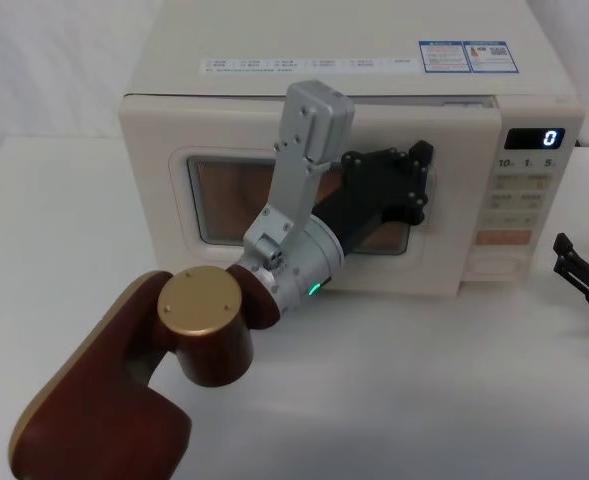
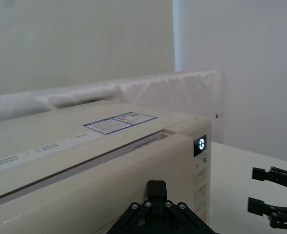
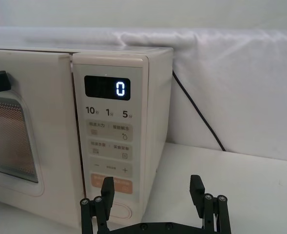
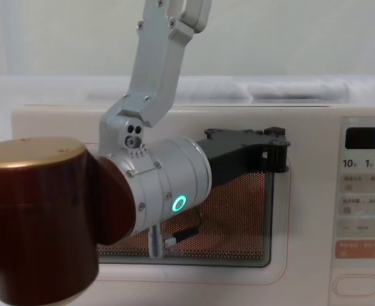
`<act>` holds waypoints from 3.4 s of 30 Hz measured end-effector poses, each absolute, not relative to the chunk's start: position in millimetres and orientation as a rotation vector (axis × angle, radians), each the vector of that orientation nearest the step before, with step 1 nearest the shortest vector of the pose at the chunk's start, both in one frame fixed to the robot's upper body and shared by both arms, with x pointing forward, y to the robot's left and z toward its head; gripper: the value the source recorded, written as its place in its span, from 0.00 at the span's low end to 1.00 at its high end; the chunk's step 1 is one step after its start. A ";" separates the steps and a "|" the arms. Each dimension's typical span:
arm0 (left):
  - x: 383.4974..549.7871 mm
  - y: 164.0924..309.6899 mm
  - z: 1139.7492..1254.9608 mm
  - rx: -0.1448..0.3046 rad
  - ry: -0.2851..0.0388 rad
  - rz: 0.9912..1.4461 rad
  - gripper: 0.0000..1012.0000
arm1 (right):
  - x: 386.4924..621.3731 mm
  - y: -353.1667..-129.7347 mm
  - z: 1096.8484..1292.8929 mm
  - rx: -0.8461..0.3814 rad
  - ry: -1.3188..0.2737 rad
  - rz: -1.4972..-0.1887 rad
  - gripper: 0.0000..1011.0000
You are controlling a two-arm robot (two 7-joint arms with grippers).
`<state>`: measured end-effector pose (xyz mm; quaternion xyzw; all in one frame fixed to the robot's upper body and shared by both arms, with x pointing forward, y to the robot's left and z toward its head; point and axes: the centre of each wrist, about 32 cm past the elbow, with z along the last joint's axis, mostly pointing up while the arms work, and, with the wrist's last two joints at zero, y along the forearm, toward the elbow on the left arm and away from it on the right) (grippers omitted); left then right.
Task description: Press the button to open the microwave door with one hand; close the microwave door with the other hand.
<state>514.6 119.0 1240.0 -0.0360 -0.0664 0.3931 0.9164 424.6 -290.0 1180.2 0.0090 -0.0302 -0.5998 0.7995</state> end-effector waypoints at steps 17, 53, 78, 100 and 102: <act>519.3 109.7 1245.2 -0.080 -0.134 0.926 0.00 | 424.6 -290.0 1180.2 0.019 -0.065 -1.287 0.99; 442.1 178.6 1202.4 -0.117 -0.064 0.959 0.00 | 424.6 -290.0 1180.2 0.019 -0.065 -1.287 0.99; 401.3 246.2 1158.2 -0.066 -0.051 1.382 0.00 | 424.6 -290.0 1180.2 0.019 -0.065 -1.287 0.99; 407.4 273.9 1137.0 -0.026 0.016 1.512 0.00 | 424.6 -290.0 1180.2 0.019 -0.065 -1.287 0.99; 408.1 275.1 1136.1 -0.020 0.032 1.519 0.00 | 424.6 -290.0 1180.2 0.019 -0.065 -1.287 0.99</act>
